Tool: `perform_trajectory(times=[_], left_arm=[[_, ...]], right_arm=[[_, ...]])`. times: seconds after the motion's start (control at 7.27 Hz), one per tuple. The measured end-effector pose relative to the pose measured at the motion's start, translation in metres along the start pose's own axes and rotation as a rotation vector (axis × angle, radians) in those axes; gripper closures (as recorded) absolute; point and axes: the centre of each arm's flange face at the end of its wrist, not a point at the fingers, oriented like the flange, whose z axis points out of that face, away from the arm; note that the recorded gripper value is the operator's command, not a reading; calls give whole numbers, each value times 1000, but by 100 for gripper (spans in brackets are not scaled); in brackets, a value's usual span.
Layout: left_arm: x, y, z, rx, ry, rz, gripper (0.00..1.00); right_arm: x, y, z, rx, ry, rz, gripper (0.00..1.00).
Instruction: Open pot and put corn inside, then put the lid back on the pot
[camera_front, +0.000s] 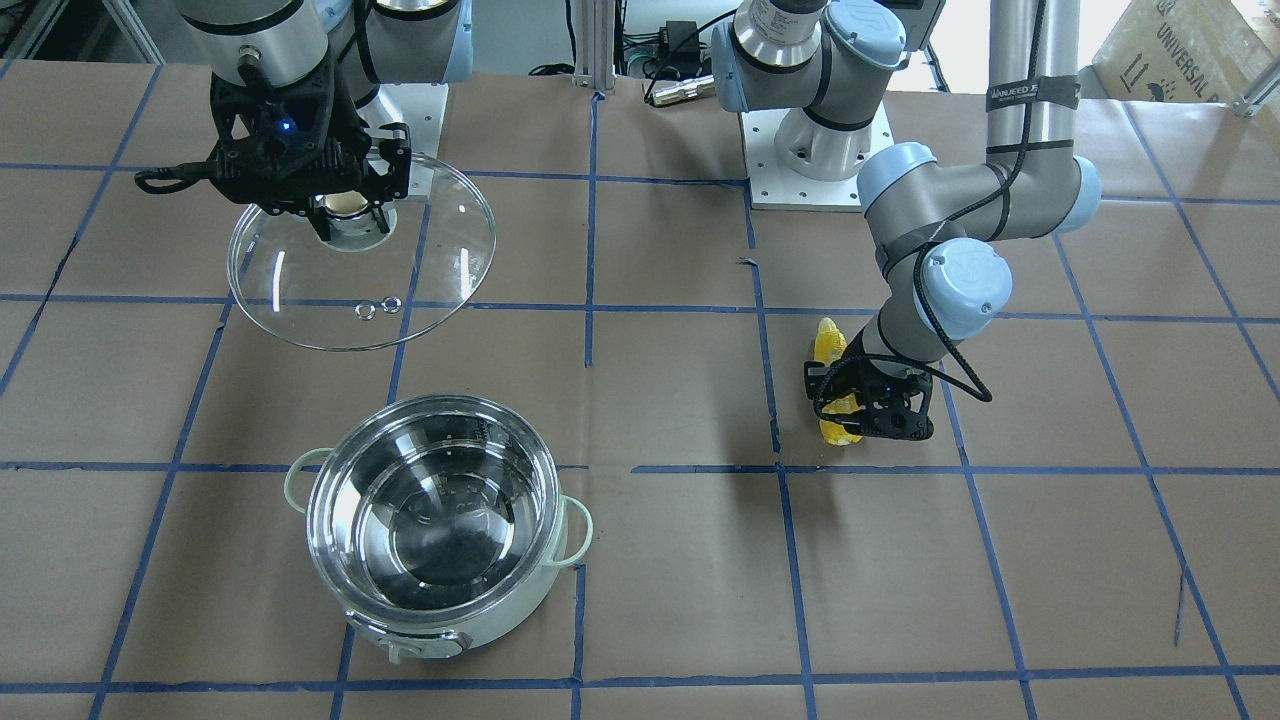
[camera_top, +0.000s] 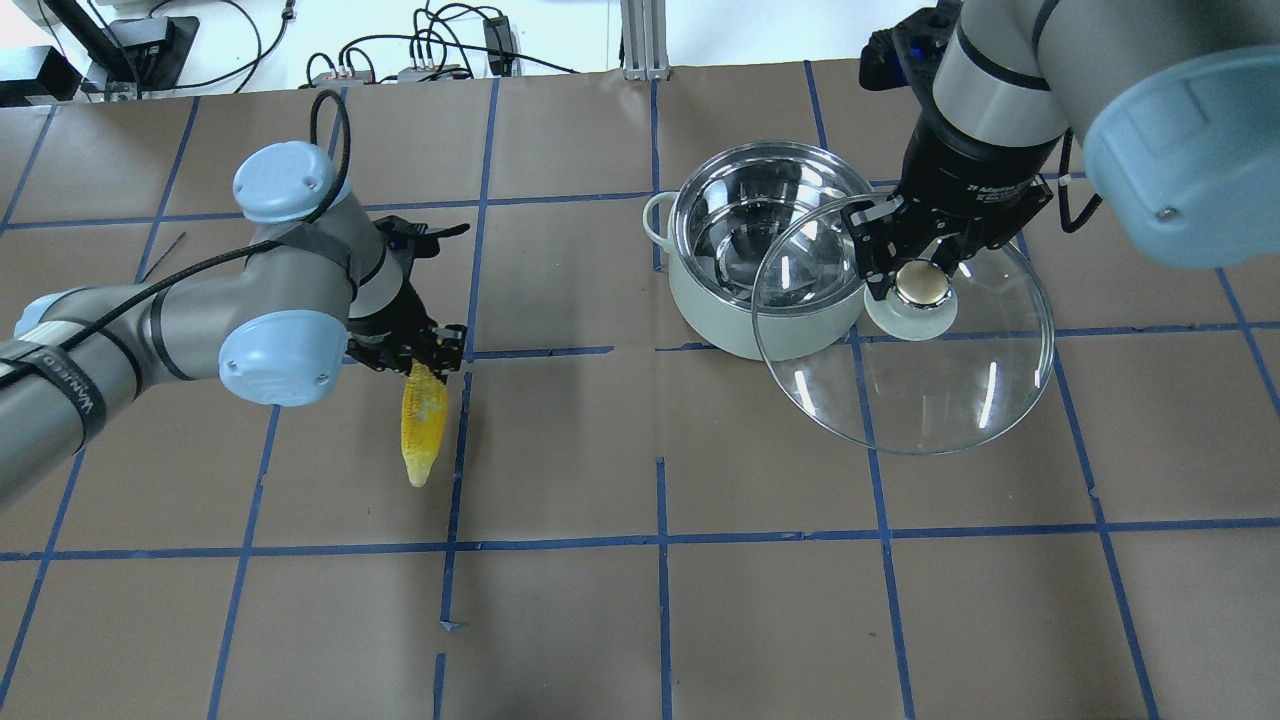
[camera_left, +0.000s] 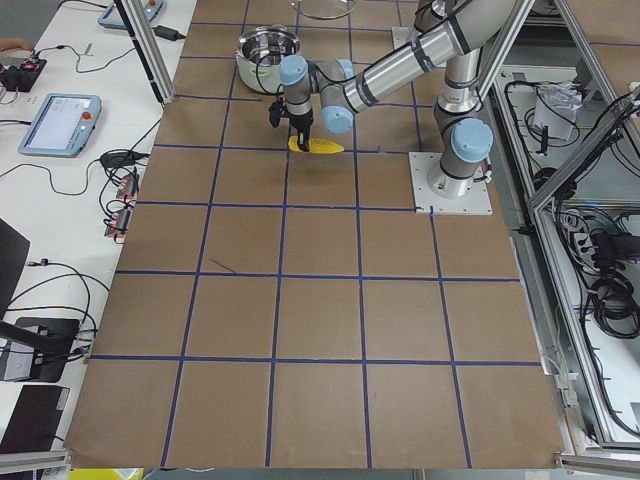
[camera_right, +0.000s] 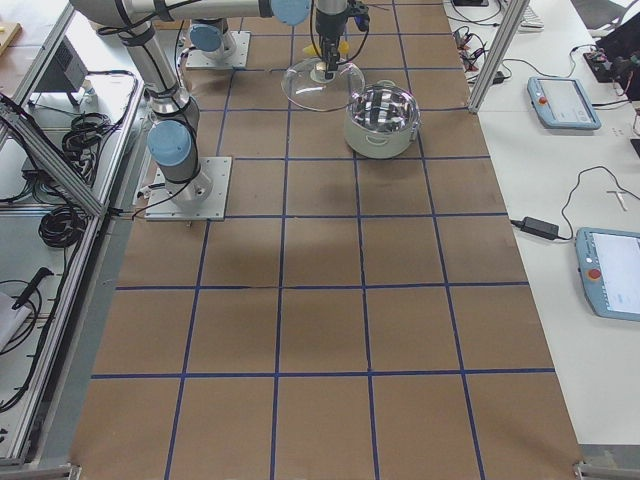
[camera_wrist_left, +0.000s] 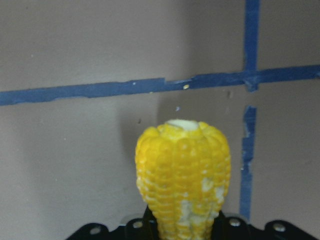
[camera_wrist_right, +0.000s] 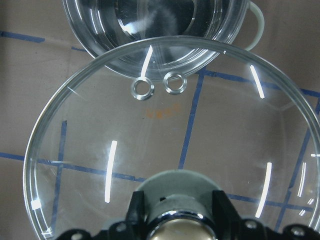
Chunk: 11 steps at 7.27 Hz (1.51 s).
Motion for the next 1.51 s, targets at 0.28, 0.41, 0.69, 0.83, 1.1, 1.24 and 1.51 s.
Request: perform_trajectory(times=[0.28,0.41,0.69,0.83,1.1,1.24,1.51], left_arm=[[66,-17,-46,44,19,-46,83],[95,-28,-67,48,50,-71,83],[144,-56,-103,49,102,-92,83],[170,-74,-119,54,123,-95,83],[217,-111,-133,61,123,-67,83],[242,-128,-134,68,123,-53,83],[287,-156,-128,87,130,-30,82]], right_arm=[[5,0,1,-5,0,6,69],[19,-1,2,-16,-2,26,69],[41,2,7,-32,-9,59,69],[45,8,11,-40,-10,68,69],[45,21,22,-60,-10,75,69],[44,27,26,-69,-8,77,69],[42,34,34,-84,-4,80,66]])
